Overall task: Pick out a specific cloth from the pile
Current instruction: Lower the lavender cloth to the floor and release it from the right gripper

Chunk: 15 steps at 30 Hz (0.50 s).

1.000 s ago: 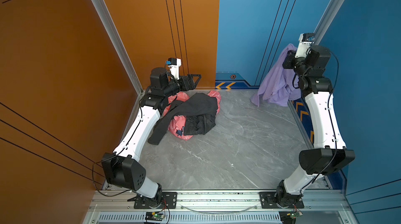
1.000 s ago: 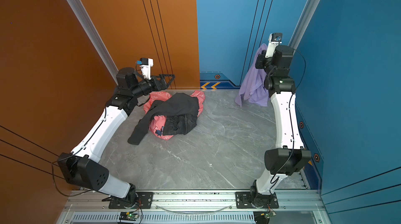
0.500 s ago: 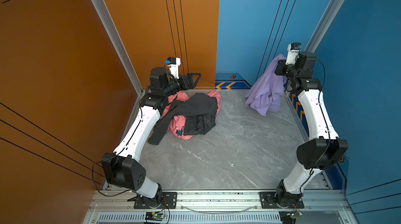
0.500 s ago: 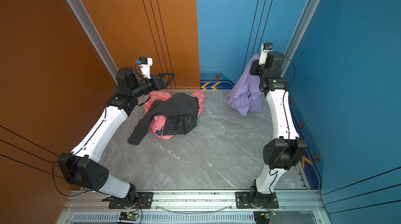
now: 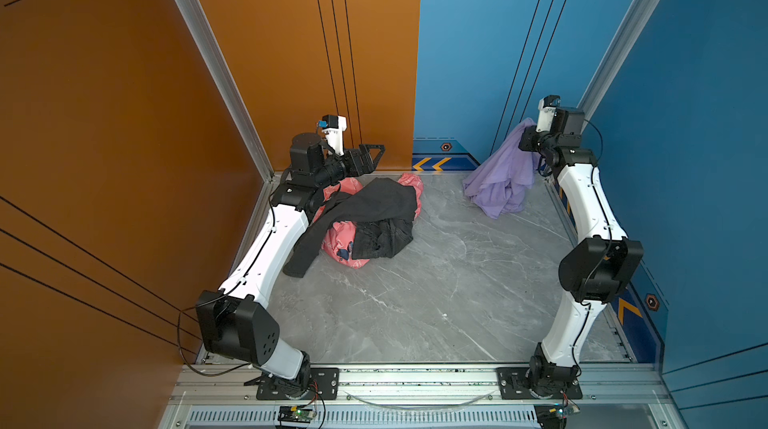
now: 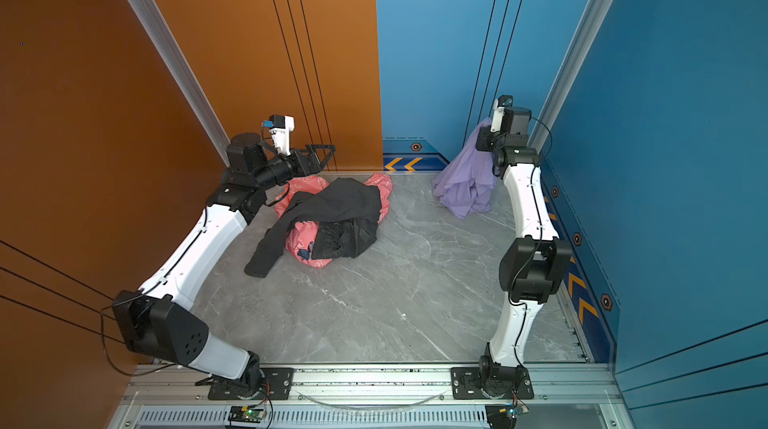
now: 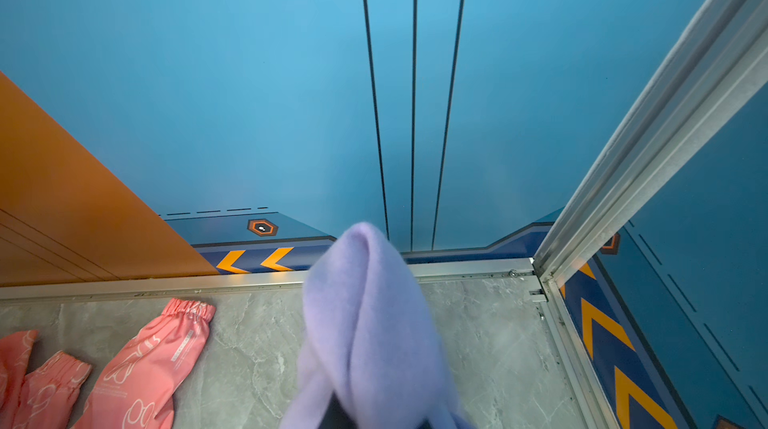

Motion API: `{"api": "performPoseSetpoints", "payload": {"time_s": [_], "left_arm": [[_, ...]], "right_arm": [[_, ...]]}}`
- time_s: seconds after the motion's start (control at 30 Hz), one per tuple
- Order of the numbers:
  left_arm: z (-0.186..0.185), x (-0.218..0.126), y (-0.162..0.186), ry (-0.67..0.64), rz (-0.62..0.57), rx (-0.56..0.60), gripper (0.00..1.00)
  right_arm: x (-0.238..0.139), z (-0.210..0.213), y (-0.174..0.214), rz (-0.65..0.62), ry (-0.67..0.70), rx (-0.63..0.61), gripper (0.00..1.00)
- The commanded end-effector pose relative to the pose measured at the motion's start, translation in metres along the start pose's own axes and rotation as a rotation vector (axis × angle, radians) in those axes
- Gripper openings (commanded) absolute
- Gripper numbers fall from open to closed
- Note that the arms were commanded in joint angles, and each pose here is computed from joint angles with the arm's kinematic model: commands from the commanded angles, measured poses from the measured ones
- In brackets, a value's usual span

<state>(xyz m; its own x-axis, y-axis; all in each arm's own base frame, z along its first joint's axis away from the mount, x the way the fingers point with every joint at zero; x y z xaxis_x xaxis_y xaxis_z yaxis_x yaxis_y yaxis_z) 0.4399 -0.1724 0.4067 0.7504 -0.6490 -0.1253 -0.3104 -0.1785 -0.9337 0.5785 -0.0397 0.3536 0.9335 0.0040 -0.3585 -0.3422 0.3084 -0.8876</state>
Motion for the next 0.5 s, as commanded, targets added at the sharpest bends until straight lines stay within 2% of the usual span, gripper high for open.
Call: {"api": "performPoseSetpoints", "payload": {"time_s": [0.0, 0.3, 0.47], "left_arm": [[-0.002, -0.010, -0.012, -0.015, -0.039, 0.018, 0.98], [0.003, -0.009, -0.010, -0.026, -0.036, 0.009, 0.98], [0.004, -0.005, -0.009, -0.028, -0.034, -0.001, 0.98]], "right_arm": [[-0.006, -0.018, 0.009, 0.006, 0.061, 0.024, 0.00], [-0.014, -0.079, 0.117, 0.248, 0.290, 0.038, 0.01], [-0.029, -0.108, 0.167, 0.379, 0.431, 0.035, 0.08]]}}
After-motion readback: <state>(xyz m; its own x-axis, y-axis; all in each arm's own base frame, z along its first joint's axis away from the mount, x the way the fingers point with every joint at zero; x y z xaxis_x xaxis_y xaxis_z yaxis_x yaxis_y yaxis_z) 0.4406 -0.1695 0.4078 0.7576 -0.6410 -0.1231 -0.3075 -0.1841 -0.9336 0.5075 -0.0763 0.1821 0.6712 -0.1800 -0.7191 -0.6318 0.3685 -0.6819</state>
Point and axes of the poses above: each gripper's point midway between its finger pads, its own x axis out along the fingers, its own z axis along the line the jaws close on, y = z × x, the point moved 1 cm from there along -x, back along the fingers, and after that the axes turned 13 degrees about x, right-handed, at the moved point
